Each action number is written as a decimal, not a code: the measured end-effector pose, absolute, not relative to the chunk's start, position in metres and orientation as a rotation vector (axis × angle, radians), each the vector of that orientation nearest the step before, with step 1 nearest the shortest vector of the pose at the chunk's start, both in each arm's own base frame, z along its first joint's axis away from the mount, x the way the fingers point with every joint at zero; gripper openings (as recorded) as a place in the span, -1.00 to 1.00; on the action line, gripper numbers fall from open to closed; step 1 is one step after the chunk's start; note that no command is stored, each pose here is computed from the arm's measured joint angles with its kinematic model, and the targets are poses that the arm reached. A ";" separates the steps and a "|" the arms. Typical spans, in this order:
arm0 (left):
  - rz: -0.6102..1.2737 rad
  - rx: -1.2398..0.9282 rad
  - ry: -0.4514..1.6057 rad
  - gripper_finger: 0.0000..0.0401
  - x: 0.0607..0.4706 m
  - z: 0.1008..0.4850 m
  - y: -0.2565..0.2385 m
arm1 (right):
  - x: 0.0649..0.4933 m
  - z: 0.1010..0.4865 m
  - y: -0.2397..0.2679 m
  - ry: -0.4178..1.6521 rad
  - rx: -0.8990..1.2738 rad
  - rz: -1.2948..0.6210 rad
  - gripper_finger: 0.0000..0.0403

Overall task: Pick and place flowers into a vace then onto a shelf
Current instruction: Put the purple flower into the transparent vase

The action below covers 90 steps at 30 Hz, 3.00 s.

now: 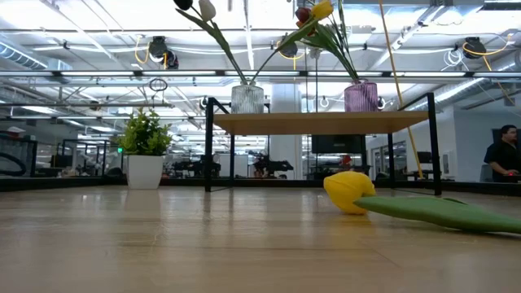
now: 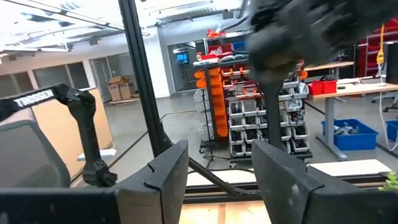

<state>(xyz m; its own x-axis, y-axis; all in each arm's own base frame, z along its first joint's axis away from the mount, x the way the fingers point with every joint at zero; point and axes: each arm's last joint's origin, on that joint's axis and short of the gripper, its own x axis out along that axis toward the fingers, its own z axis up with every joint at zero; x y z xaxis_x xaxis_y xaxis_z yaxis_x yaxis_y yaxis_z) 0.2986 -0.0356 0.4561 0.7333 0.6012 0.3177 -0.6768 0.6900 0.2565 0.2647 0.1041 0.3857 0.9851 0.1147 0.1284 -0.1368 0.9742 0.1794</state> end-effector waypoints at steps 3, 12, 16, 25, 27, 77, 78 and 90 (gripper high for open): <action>0.724 0.329 -0.215 -0.98 0.303 0.451 -0.059 | 0.265 0.386 0.104 -0.119 0.167 0.125 -0.15; 0.841 0.522 0.028 -0.98 0.362 0.383 -0.088 | 0.265 0.386 0.104 -0.120 0.139 0.121 -0.15; 0.841 0.497 -0.173 -0.98 0.374 0.385 -0.068 | 0.265 0.385 0.104 -0.111 0.163 0.124 -0.15; 0.957 0.433 -0.302 -0.98 0.376 0.392 -0.018 | 0.264 0.383 0.108 -0.089 0.232 0.142 -0.15; 0.992 0.429 -0.288 -0.98 0.376 0.391 -0.011 | 0.263 0.382 0.109 -0.079 0.228 0.146 -0.15; 1.080 0.416 0.009 -0.91 0.407 0.339 0.037 | 0.264 0.381 0.108 -0.070 0.220 0.134 -0.15; 1.091 0.409 0.025 -0.88 0.407 0.338 0.037 | 0.264 0.381 0.108 -0.069 0.220 0.134 -0.15; 1.172 0.401 0.140 -0.78 0.406 0.328 0.039 | 0.264 0.381 0.108 -0.069 0.220 0.137 -0.15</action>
